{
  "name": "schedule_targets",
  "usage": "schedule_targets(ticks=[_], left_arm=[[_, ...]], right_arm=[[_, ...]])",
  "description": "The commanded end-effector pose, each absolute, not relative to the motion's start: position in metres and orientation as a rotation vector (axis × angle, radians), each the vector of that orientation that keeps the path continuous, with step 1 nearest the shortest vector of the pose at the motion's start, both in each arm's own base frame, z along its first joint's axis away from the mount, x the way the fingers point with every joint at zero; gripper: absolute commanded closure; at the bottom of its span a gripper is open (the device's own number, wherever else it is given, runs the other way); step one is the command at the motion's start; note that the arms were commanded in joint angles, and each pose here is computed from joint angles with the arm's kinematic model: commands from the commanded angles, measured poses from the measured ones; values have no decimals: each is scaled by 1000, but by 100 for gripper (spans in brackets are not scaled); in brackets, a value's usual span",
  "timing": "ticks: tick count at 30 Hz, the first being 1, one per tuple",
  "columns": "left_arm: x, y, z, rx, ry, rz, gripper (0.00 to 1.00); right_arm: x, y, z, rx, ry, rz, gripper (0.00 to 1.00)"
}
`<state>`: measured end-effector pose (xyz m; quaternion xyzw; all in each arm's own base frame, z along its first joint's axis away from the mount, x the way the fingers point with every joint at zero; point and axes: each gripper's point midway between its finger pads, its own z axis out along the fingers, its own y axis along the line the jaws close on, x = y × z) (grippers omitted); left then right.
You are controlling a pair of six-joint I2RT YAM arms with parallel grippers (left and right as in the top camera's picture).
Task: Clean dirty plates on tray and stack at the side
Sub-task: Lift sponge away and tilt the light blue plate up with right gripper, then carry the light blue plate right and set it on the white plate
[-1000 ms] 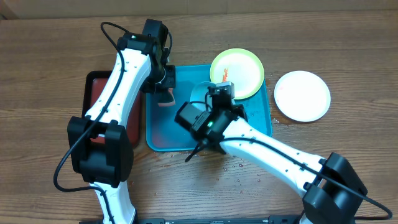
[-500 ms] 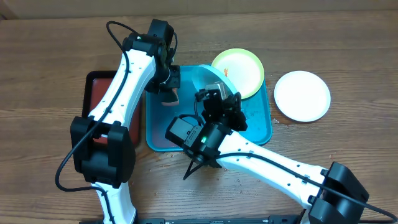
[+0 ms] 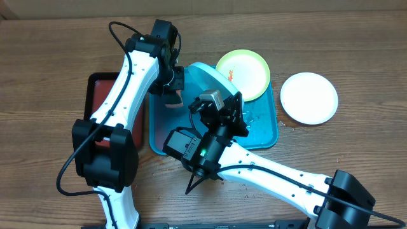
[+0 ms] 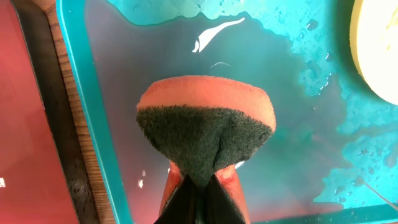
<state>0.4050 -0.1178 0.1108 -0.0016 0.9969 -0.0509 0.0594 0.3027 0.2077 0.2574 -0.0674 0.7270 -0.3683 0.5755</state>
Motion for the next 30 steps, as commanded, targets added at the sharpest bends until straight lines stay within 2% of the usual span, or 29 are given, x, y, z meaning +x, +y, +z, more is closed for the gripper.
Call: schedule_targets(ticks=[1,18,30], left_arm=[[404,-120,106,-12,3031,-161,96],[404,-120,106,-12,3030,-161,96],[404,-120,106,-12,3030,-162,96]], right_arm=[[301,205,287,-74,1649,-805,96],[300,207,283,-80,1668,-796,96],[280,230,194,-222,2203,-543,96]])
